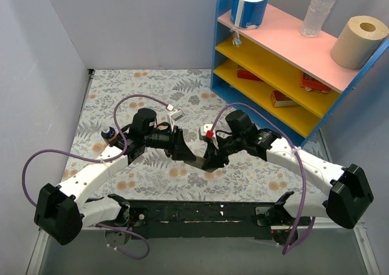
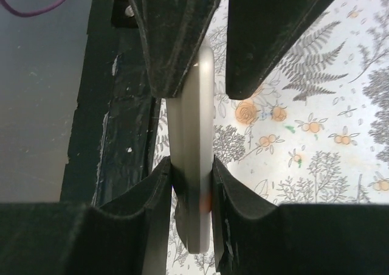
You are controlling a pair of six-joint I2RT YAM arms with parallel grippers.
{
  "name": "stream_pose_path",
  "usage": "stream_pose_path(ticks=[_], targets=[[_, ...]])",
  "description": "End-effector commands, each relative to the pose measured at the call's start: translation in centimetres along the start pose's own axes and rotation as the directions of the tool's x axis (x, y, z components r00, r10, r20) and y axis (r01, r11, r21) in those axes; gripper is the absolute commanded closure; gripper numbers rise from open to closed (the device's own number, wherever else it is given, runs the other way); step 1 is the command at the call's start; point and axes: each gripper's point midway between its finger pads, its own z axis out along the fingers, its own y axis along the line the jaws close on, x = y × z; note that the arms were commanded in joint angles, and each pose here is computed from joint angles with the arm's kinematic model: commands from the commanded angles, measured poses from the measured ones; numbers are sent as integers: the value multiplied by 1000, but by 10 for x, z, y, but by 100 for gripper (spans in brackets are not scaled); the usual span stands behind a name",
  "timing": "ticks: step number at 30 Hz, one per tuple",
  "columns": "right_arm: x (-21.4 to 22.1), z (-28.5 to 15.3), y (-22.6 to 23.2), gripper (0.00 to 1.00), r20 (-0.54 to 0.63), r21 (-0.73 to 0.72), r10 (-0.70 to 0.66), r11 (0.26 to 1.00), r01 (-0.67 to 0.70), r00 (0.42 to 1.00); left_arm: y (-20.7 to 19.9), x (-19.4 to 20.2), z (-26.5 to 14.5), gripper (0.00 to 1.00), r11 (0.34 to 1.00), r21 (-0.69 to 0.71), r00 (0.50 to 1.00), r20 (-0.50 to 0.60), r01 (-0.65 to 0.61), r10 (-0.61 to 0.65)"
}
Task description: Unload the batteries from the remote control
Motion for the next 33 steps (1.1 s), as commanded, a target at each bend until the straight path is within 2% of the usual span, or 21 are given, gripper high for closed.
stream_pose_path(ticks=[1,4,5,7,8,9,11,13,14,16,18,20,21,23,26,27,28,29,31,32,33], targets=[[-14,-3,13,99,10,-103,3,995,-2,1000,-4,3,1,68,1000,25,1000,-17,-16,17],[-15,-3,7,99,2,-100,51,994,-50,999,-9,7,2,79,998,55,999,-36,-7,9],[-15,-3,5,97,3,-99,63,993,-63,998,-10,9,2,87,998,62,999,-43,3,-1],[-21,-8,-1,89,22,-77,97,992,-96,995,-12,11,1,93,998,67,999,-47,13,-10],[-26,-11,-3,82,36,-70,98,993,-95,995,-11,12,1,100,998,60,999,-46,26,-24],[-29,-13,-4,77,51,-67,101,993,-97,994,-11,11,1,100,998,53,999,-43,33,-31],[-39,-22,-13,62,103,-24,99,995,-97,990,-10,8,0,100,999,28,999,-24,38,-38],[-41,-30,-23,59,140,43,90,994,-97,986,-6,4,0,100,998,-14,998,-3,65,-65],[-57,-37,-25,57,203,79,58,994,-75,977,-2,1,-1,100,996,-40,997,12,79,-78],[-54,-45,-30,53,241,148,82,982,-120,967,11,-7,-1,100,983,-131,991,56,128,-121],[-50,-52,-46,49,296,238,175,939,-250,939,21,-15,-2,100,968,-195,985,100,161,-143],[-58,-62,-51,47,364,290,176,912,-291,915,20,-21,-2,100,959,-195,973,140,207,-181],[-61,-64,-52,45,411,288,197,898,-332,890,14,-30,-2,100,966,-169,971,174,194,-165],[-71,-71,-46,43,471,282,189,893,-350,862,8,-34,-2,100,960,-135,954,210,245,-214],[-74,-86,-56,42,603,310,253,800,-514,757,6,-46,-5,100,947,-122,925,280,298,-256],[-74,-91,-59,40,644,308,261,772,-556,719,2,-52,-8,100,945,-115,915,312,305,-258],[-79,-95,-55,36,707,244,293,753,-611,644,7,-56,-11,100,935,-126,897,351,331,-270],[-79,-98,-55,32,736,225,301,736,-639,606,4,-59,-13,100,921,-102,871,379,375,-312],[-86,-107,-52,29,804,156,306,720,-677,510,-6,-69,-20,100,924,-54,842,434,379,-320],[-88,-110,-52,28,822,135,311,708,-693,478,-8,-69,-20,100,905,-20,816,443,425,-373],[-88,-114,-55,28,839,129,305,694,-709,450,-14,-74,-22,100,910,12,805,461,414,-373]])
